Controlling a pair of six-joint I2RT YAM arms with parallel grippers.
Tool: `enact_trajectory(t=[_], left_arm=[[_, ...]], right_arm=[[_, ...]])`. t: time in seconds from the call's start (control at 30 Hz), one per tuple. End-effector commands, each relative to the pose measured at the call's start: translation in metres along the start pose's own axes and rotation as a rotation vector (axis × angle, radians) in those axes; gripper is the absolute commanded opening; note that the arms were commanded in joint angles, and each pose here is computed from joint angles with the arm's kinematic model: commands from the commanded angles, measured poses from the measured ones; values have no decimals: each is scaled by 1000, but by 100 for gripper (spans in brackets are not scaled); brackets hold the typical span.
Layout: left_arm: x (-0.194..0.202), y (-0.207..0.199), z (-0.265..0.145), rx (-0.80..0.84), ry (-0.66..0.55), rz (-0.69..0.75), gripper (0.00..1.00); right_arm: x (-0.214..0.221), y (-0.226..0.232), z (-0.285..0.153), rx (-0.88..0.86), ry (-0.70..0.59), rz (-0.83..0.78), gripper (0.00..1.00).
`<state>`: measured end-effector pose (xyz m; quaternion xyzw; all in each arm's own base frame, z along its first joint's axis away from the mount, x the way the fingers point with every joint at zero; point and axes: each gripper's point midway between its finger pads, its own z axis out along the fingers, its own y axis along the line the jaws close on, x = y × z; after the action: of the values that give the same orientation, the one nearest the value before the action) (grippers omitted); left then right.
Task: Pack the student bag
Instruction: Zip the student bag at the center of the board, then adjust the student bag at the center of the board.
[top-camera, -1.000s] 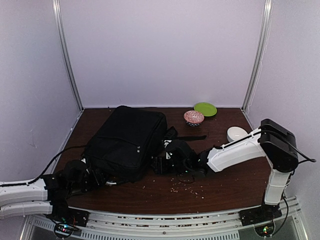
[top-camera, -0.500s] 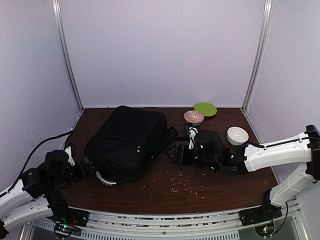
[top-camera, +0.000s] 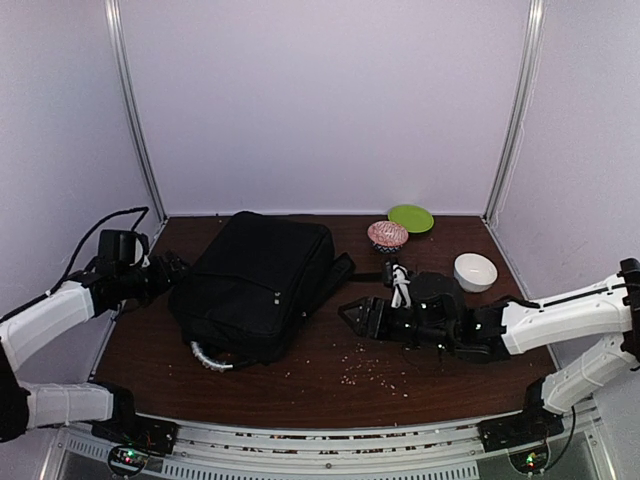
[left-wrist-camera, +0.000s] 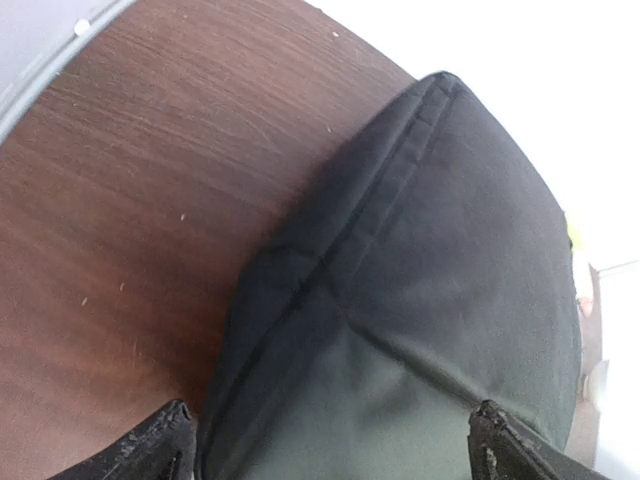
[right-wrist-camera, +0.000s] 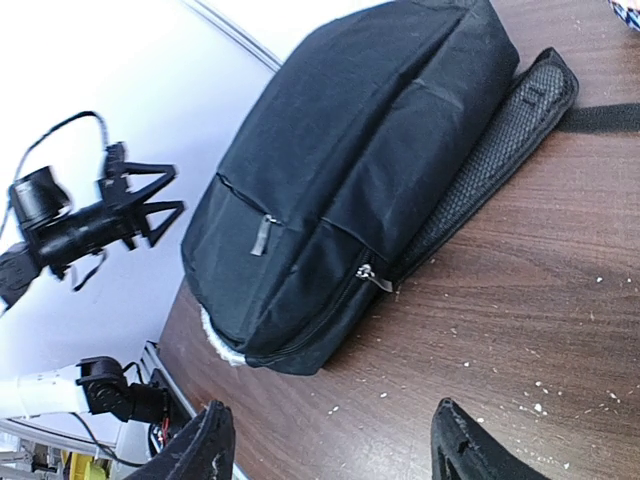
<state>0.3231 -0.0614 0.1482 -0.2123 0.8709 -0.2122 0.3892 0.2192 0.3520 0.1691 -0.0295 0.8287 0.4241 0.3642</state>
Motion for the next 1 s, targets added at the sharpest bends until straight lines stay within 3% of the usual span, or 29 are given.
enact_trajectory(t=[0.0, 0.2, 0.4, 0.53, 0.63, 0.77, 0.97], left_arm=[[-9, -21, 24, 185, 28, -53, 98], [26, -52, 36, 278, 110, -44, 95], [67, -90, 32, 336, 183, 8, 74], [101, -123, 22, 376, 221, 48, 69], [127, -151, 17, 417, 265, 83, 69], [167, -182, 9, 418, 350, 171, 80], [155, -144, -6, 317, 249, 180, 89]], right_arm=[[-6, 0, -15, -23, -27, -18, 66], [-28, -10, -47, 51, -100, -80, 66], [-45, -28, -79, 124, -188, -108, 66], [-45, -39, -86, 150, -206, -101, 66], [-42, -41, -86, 154, -199, -95, 66], [-40, -44, -85, 165, -190, -101, 66], [-34, -52, -82, 185, -176, -114, 67]])
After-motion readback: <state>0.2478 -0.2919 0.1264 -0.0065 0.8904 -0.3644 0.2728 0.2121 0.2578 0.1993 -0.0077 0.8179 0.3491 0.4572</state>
